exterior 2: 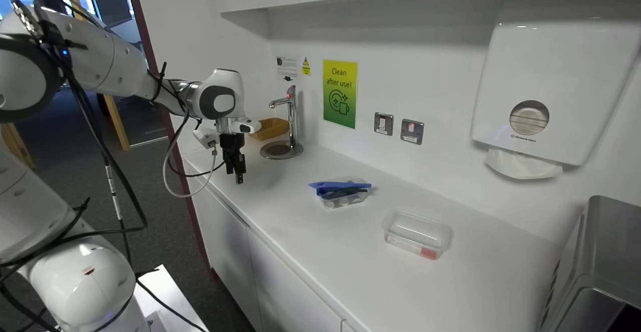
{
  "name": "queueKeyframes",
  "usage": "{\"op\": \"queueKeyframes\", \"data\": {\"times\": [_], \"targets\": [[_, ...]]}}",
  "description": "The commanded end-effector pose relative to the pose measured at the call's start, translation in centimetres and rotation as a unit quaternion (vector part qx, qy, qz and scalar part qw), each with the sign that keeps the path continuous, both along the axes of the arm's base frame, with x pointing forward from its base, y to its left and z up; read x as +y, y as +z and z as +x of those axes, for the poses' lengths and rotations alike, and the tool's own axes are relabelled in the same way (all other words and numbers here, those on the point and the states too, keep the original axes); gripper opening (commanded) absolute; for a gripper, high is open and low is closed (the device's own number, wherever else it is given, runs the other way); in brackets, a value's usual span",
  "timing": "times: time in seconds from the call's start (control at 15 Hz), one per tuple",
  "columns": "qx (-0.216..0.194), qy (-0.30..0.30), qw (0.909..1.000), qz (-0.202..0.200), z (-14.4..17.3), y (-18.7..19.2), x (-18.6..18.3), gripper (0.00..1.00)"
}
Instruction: Put the blue towel in the clear bowl on the left then remove the red marker from the bowl on the right.
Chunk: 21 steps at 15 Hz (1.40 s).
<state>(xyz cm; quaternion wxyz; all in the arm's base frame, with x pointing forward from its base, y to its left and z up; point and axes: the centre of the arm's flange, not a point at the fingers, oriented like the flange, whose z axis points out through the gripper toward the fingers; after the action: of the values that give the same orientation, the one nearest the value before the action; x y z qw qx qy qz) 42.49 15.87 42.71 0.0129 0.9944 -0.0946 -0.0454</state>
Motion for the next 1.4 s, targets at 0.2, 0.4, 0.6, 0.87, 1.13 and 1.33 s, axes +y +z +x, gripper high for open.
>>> {"op": "queueKeyframes", "data": {"times": [0.2, 0.4, 0.6, 0.87, 1.13, 1.33], "targets": [[-0.022, -0.037, 0.9988, 0.022, 0.2, 0.5, -4.1, 1.00], [-0.029, -0.105, 0.9930, 0.047, 0.3, 0.8, -10.3, 1.00], [-0.053, -0.179, 0.9799, 0.071, -0.1, 1.1, -17.2, 1.00], [-0.090, -0.266, 0.9572, 0.070, -1.2, 1.4, -25.6, 1.00], [-0.122, -0.338, 0.9317, 0.052, -2.7, 2.4, -32.5, 1.00], [-0.135, -0.378, 0.9144, 0.052, -3.2, 4.2, -36.4, 1.00]]}}
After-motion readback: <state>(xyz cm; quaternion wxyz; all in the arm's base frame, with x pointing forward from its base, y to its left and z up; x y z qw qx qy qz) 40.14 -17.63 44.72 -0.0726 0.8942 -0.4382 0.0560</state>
